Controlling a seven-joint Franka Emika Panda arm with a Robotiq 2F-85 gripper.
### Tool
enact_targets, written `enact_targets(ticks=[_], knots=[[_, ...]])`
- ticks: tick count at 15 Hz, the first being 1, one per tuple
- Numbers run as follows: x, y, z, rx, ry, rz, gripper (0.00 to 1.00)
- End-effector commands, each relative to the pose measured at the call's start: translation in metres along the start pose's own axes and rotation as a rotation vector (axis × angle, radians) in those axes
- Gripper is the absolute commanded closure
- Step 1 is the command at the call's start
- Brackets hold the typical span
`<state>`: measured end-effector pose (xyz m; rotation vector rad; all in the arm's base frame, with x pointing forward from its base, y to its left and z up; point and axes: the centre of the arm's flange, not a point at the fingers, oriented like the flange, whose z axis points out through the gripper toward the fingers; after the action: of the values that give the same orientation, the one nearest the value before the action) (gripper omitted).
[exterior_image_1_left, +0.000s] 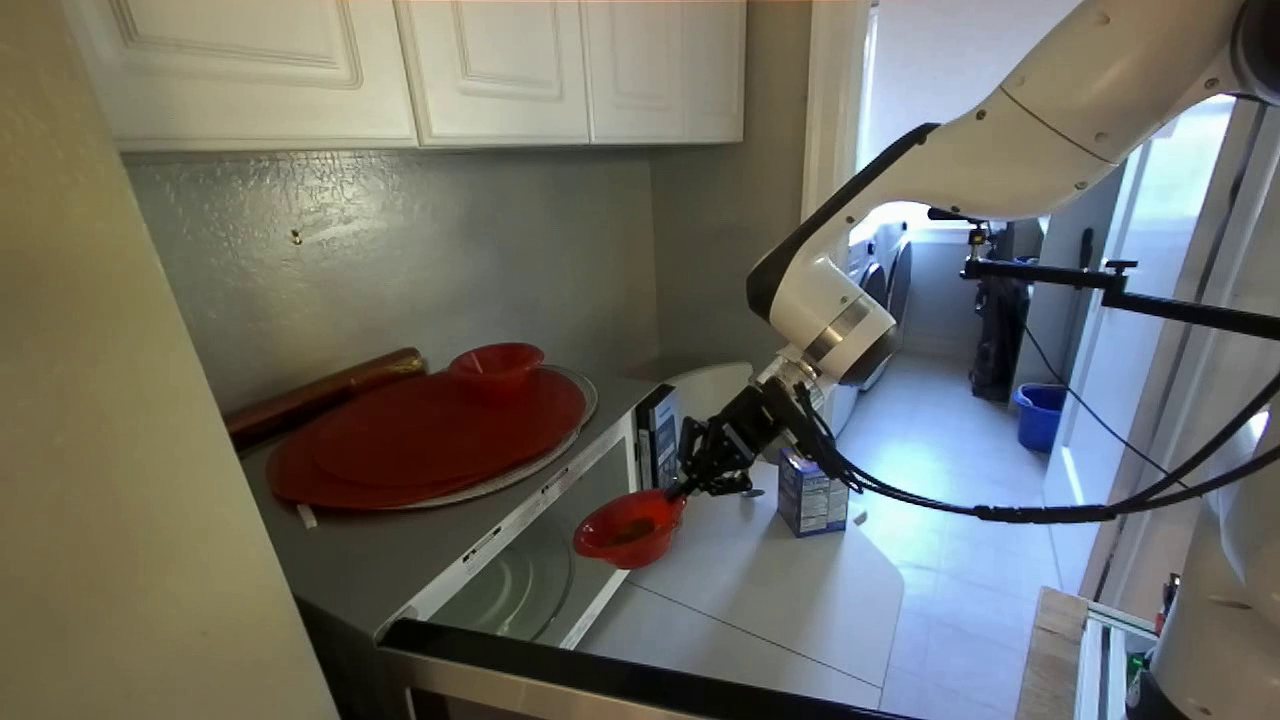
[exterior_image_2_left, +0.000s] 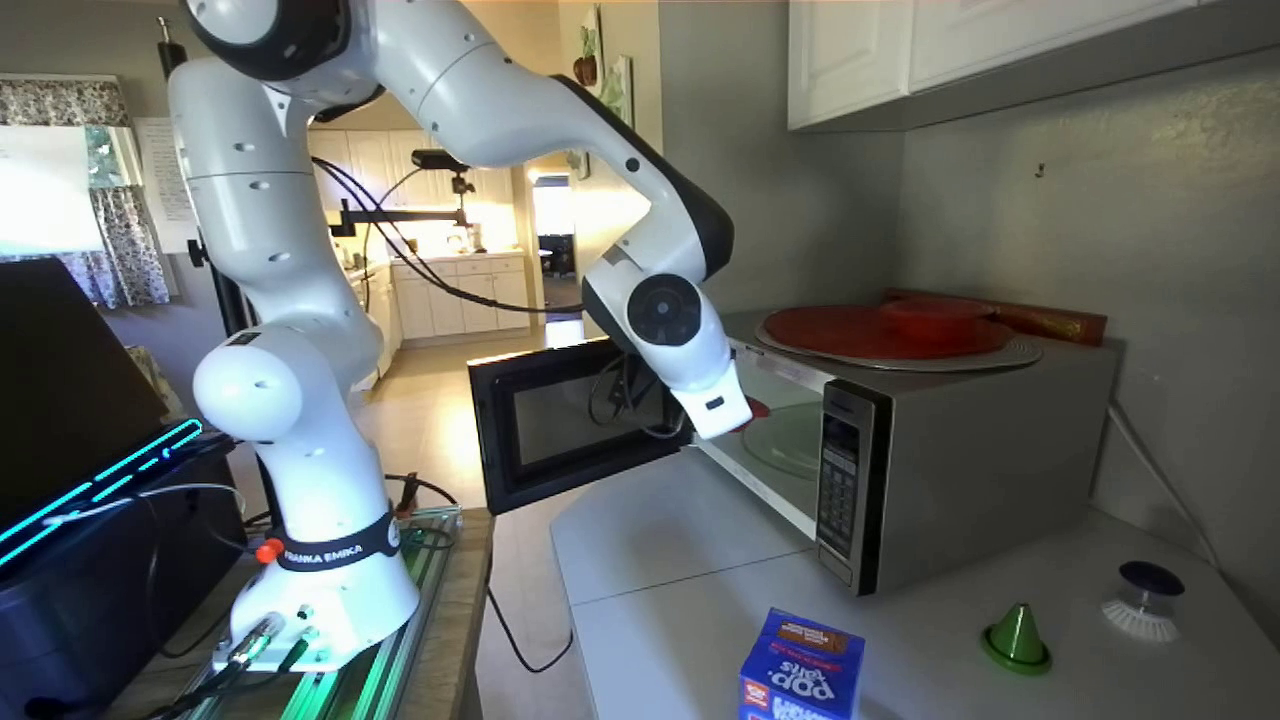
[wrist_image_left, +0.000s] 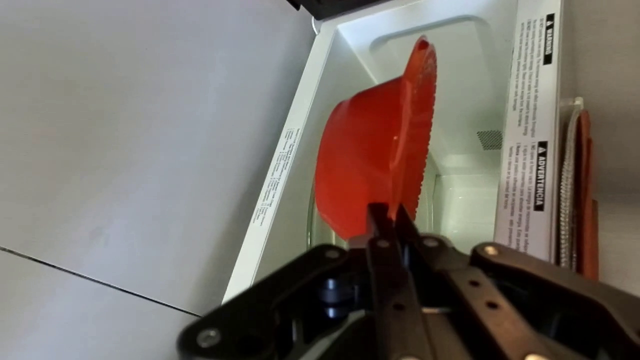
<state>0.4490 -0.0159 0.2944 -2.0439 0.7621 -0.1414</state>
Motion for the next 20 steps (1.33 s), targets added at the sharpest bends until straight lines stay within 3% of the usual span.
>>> enact_targets(ticks=[1, 10, 16, 20], knots=[[0.003, 0.012, 0.02, 0.084, 0.035, 0.008, 0.99], [-0.002, 0.026, 0.067, 0.204, 0.133, -0.042, 0.99], [-0.009, 0.005, 0.104, 0.282, 0.212, -0.072, 0.99], [-0.004, -0.005, 0.122, 0.291, 0.267, -0.068, 0.99]])
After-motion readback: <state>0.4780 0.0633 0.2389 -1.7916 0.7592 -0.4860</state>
